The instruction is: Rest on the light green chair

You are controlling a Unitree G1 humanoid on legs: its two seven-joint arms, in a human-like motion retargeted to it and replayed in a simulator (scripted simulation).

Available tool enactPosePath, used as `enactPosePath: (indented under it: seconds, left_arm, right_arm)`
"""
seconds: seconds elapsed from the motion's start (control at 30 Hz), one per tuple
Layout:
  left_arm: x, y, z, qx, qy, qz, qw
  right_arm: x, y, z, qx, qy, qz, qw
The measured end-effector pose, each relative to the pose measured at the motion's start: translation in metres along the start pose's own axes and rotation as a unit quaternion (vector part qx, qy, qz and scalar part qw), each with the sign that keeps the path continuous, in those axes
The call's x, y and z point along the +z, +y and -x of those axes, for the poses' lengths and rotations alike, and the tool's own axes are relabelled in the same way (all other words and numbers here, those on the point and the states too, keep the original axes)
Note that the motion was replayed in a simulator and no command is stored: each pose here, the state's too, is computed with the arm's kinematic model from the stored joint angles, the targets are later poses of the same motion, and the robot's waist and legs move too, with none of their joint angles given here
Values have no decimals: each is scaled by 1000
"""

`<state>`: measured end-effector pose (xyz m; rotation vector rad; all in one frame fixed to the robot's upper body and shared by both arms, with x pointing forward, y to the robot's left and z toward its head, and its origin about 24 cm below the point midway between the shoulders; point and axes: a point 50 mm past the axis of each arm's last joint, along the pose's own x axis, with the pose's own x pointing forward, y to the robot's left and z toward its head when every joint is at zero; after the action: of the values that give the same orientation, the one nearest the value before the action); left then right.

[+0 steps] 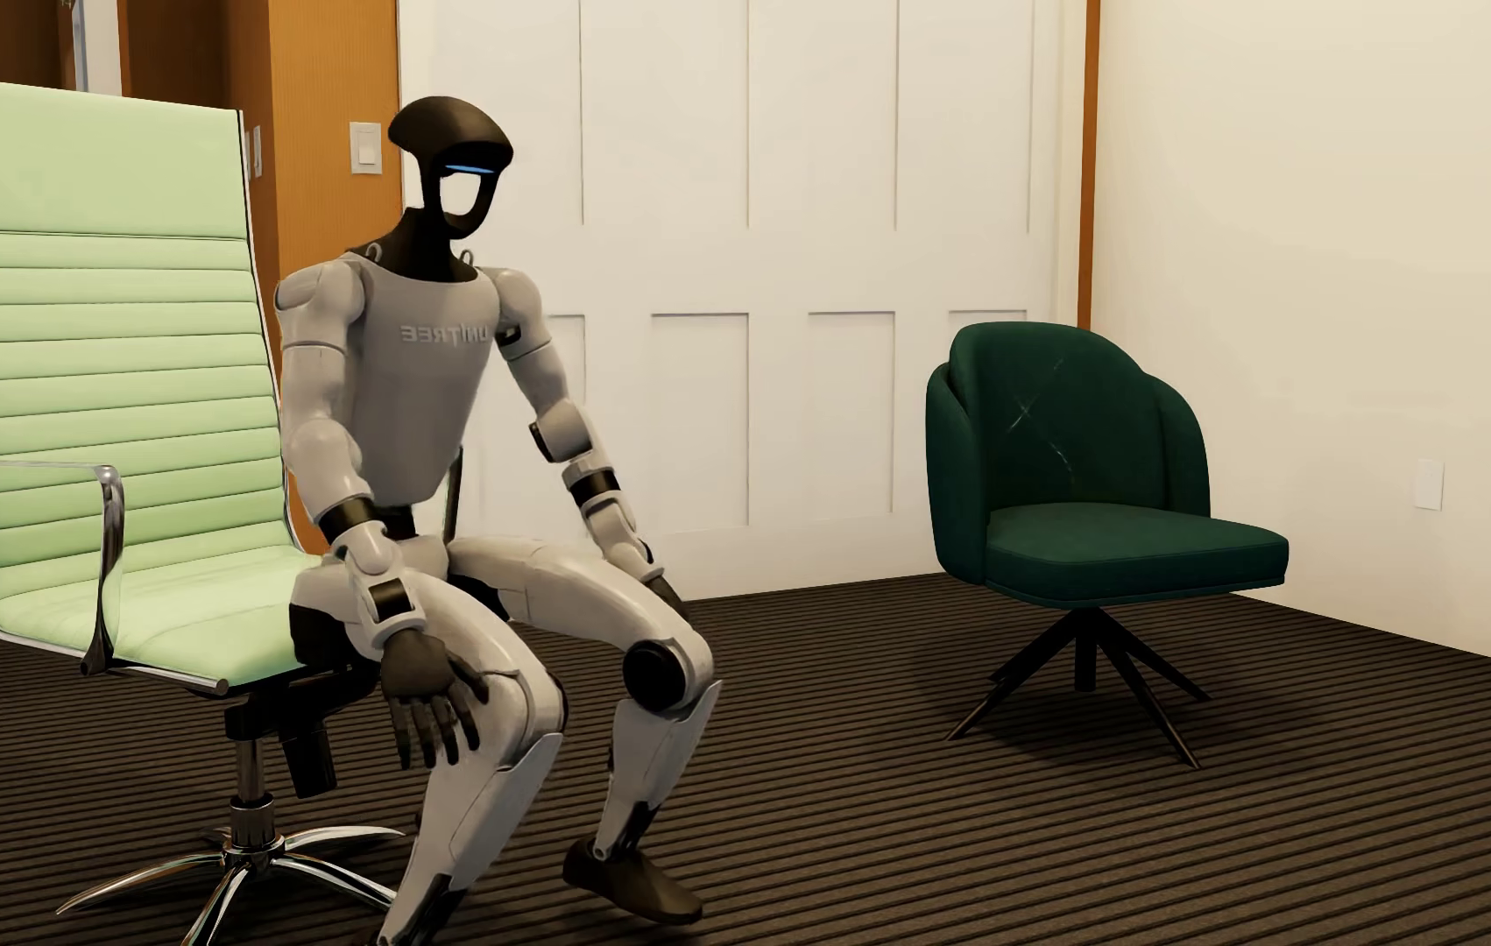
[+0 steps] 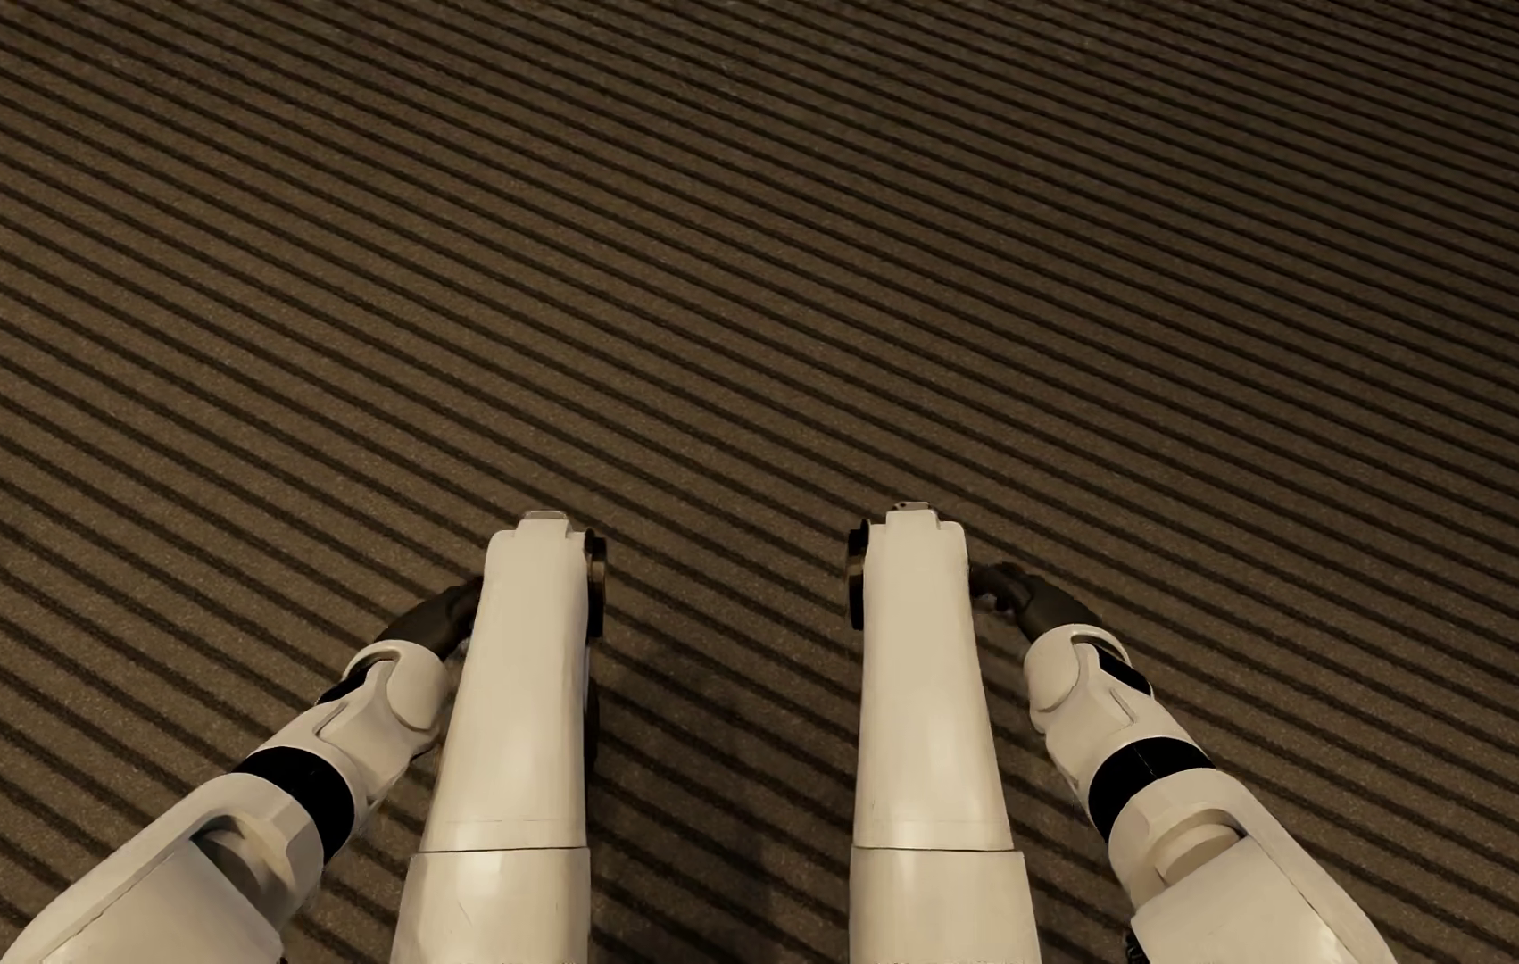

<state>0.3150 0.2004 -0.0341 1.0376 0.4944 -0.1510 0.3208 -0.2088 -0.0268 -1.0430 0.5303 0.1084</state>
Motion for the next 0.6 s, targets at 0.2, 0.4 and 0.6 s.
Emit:
enactPosePath:
  seconds: [0.2, 0.4, 0.6]
  left_arm:
    - [-24, -5, 3, -12, 55, 22, 998]
    - [-44, -15, 8, -39, 100, 33, 994]
    - [-46, -9, 7, -30, 106, 31, 993]
  right_arm:
    - [-31, 10, 3, 18, 73, -12, 997]
    - [-51, 24, 9, 61, 125, -22, 990]
    - [-51, 20, 8, 52, 123, -15, 991]
